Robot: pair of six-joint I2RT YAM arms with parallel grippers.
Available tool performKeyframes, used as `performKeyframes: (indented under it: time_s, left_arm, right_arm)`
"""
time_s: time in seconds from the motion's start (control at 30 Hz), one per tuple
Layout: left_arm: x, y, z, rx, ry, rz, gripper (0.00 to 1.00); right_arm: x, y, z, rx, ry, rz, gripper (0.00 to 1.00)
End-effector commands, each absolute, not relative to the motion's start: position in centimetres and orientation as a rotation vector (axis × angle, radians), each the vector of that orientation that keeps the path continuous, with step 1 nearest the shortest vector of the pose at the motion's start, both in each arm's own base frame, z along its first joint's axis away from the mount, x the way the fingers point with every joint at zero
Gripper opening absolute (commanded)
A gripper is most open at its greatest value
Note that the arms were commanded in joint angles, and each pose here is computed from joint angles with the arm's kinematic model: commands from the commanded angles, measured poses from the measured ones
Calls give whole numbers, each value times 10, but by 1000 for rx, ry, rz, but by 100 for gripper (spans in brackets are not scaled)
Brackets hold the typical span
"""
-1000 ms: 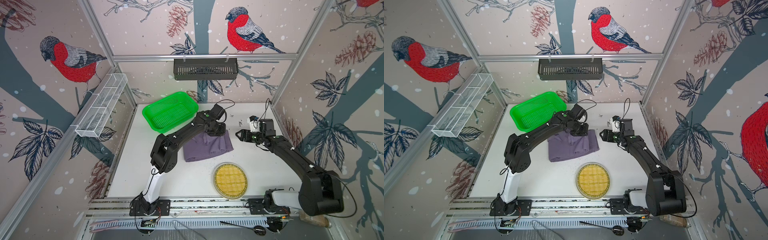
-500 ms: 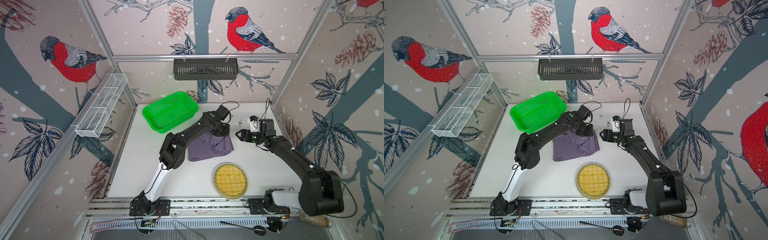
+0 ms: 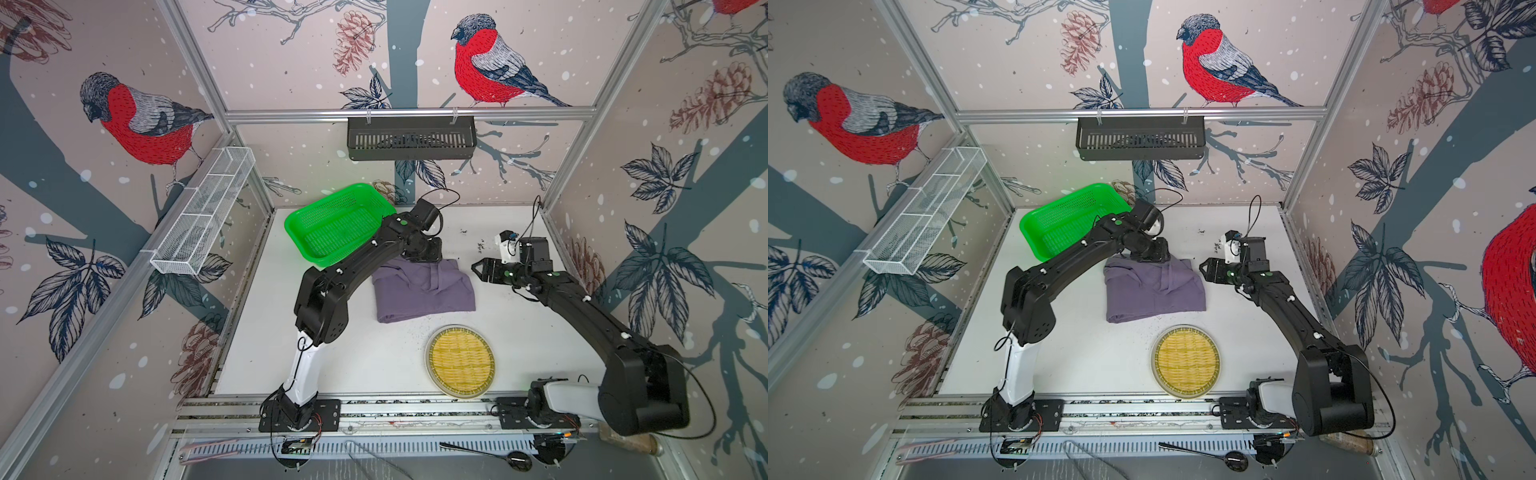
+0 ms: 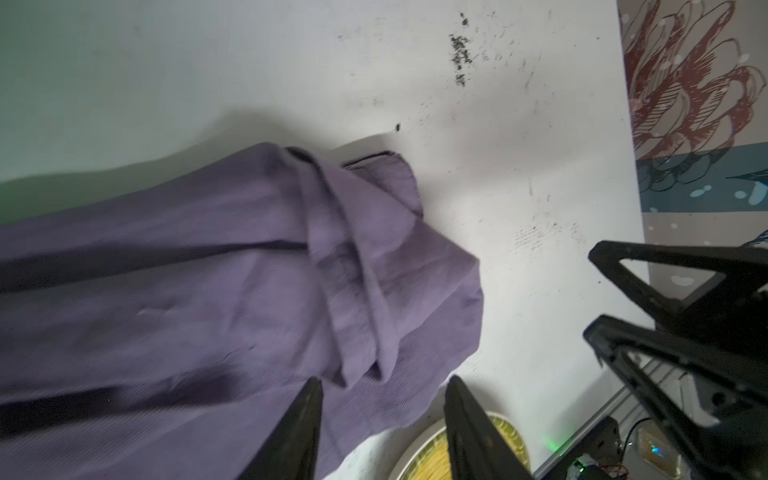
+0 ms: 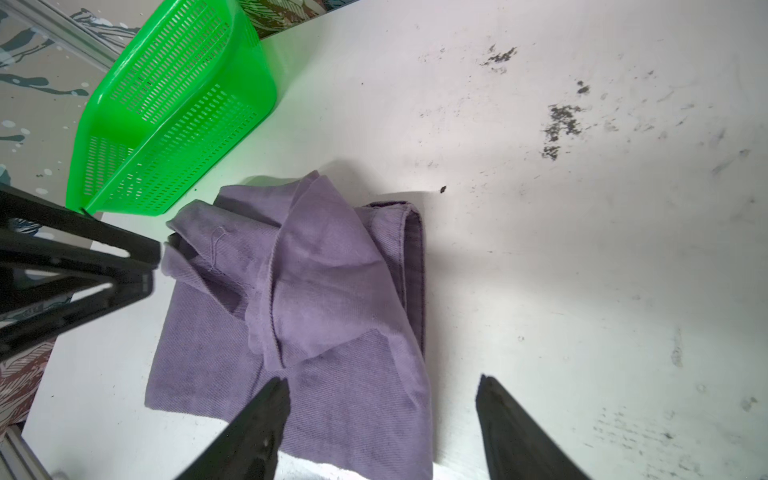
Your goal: Fold and stack the trousers
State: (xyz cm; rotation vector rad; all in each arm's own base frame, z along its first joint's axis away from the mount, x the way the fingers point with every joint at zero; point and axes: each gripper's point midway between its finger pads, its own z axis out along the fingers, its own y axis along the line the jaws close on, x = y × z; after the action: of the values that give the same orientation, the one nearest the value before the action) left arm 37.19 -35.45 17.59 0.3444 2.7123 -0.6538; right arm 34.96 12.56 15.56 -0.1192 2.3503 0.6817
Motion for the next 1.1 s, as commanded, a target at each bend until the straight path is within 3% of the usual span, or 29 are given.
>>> performKeyframes:
  time_s: [0.0, 0.13, 0.37, 0.5, 0.73, 1.07]
  left_arm:
    - [361, -319, 169, 318, 2745, -559, 49]
    - [347, -281, 164, 236, 2750, -543, 51]
    - [337, -222, 144, 113, 2762, -491, 54]
    - [334, -220, 129, 54, 2761, -607, 54]
    - [333, -215, 102, 29, 2783, -605, 54]
    - [334, -224, 67, -19, 2819, -673, 53]
  right_arm:
    - [347, 150, 160, -191, 2343, 745, 74]
    - [330, 193, 157, -385, 2343, 714, 74]
    - [306, 233, 145, -759, 2211, 358, 74]
    - [301, 243, 125, -792, 2298, 365, 73]
    - [305, 240, 99, -962, 2221, -69, 72]
    - [334, 238, 87, -1026, 2140, -381, 71]
